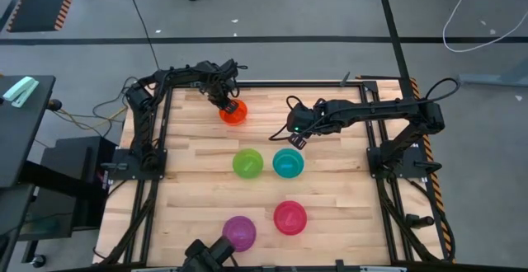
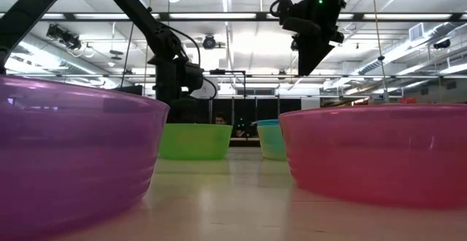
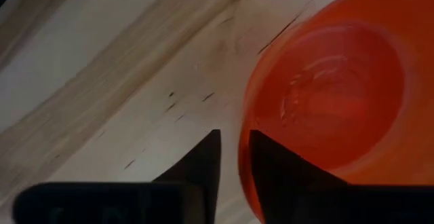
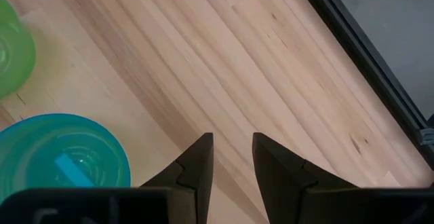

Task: Nest bowls inside each other
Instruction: Stack the orange bowl on the green bowl

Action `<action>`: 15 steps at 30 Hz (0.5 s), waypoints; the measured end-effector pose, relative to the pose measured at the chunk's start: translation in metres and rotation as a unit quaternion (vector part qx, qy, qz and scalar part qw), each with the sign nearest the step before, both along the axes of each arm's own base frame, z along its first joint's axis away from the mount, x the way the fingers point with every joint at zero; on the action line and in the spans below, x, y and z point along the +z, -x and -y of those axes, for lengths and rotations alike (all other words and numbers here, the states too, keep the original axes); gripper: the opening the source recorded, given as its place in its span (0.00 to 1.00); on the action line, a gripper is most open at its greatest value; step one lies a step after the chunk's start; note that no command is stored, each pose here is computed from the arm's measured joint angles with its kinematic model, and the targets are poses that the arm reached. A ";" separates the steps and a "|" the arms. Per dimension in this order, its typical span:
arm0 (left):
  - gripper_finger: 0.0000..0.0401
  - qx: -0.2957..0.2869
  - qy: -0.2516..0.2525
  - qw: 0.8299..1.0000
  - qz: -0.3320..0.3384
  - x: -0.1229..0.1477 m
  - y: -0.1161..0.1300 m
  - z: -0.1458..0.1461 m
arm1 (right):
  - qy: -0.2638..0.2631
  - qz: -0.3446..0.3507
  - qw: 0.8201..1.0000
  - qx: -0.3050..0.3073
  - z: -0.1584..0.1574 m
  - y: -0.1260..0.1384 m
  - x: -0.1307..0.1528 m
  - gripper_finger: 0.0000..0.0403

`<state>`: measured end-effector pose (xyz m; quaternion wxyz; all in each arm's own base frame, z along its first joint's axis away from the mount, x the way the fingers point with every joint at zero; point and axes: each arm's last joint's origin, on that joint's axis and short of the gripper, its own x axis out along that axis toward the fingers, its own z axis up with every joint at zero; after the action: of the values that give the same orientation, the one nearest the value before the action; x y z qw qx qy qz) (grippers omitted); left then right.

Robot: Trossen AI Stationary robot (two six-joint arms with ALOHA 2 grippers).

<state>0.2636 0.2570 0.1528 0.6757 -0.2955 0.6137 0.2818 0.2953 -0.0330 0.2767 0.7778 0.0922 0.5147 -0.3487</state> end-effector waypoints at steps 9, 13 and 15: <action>0.04 -0.001 0.001 1.000 0.004 0.001 -0.001 0.000 | 0.000 -0.001 1.000 0.001 0.000 0.000 0.000 0.28; 0.04 -0.005 0.005 1.000 -0.002 0.001 -0.002 0.003 | 0.001 -0.002 1.000 0.003 0.000 0.000 0.000 0.28; 0.02 -0.009 0.009 1.000 -0.007 0.003 -0.002 0.007 | 0.003 -0.006 1.000 0.011 0.000 0.000 0.000 0.28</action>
<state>0.2657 0.2501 0.1554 0.6713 -0.2938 0.6236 0.2723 0.2953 -0.0330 0.2766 0.7788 0.0826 0.5191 -0.3424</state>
